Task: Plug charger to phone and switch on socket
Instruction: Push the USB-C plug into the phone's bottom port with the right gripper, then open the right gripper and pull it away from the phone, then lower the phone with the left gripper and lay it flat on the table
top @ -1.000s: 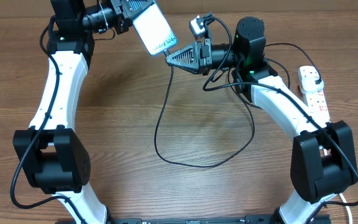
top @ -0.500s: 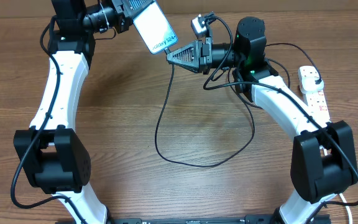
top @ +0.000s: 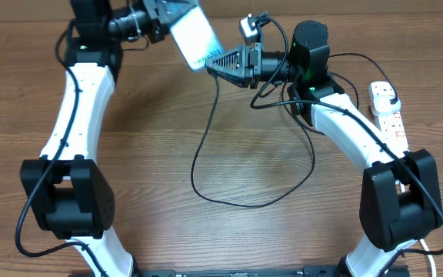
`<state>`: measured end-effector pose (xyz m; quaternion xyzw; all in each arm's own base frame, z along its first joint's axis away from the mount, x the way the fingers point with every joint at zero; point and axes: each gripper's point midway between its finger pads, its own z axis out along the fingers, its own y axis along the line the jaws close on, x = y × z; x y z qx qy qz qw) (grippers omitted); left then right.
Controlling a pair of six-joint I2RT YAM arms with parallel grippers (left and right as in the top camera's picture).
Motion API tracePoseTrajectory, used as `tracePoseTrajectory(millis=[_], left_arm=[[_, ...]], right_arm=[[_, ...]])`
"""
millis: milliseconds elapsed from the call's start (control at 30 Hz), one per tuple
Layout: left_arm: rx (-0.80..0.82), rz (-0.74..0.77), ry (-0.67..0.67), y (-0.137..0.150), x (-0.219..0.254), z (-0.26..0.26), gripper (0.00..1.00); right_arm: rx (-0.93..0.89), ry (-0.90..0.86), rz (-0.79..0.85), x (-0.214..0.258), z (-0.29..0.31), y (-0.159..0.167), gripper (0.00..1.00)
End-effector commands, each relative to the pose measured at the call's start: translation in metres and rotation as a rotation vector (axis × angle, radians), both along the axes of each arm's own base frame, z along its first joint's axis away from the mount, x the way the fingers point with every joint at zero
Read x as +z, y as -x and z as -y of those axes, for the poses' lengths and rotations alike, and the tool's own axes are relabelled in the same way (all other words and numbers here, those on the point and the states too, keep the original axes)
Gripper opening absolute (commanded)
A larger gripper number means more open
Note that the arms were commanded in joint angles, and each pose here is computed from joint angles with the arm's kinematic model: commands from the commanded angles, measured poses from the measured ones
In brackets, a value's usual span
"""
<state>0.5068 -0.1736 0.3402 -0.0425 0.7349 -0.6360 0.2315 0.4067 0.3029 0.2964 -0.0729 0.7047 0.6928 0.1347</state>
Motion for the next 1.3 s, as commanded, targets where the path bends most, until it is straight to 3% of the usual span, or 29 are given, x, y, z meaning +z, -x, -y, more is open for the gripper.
tracePoseTrajectory(millis=[0,100,267,500,733,1000,1267], left_arm=[[-0.094,0.04,0.009,0.018,0.012,0.013,0.04],[-0.064,0.04,0.008,0.013,0.012,-0.002,0.04],[-0.003,0.03,0.008,0.003,0.011,-0.035,0.04],[0.033,-0.005,0.019,0.001,0.008,-0.07,0.04],[0.037,-0.005,0.017,0.002,0.007,-0.075,0.04],[0.025,0.024,-0.003,0.004,0.003,-0.075,0.04],[0.002,-0.039,-0.107,0.016,-0.039,-0.06,0.04]], right_arm=[[-0.076,-0.014,0.035,0.017,0.003,-0.01,0.65],[-0.067,-0.014,0.036,0.017,0.003,-0.008,0.85],[-0.077,-0.014,0.035,0.017,0.007,-0.011,1.0],[-0.144,0.008,-0.021,0.007,0.022,-0.026,1.0],[-0.34,0.277,-0.237,-0.08,0.057,-0.045,1.0],[-0.428,0.694,-0.475,-0.175,0.116,-0.006,1.0],[-0.61,1.048,-0.67,-0.22,0.201,0.024,0.99]])
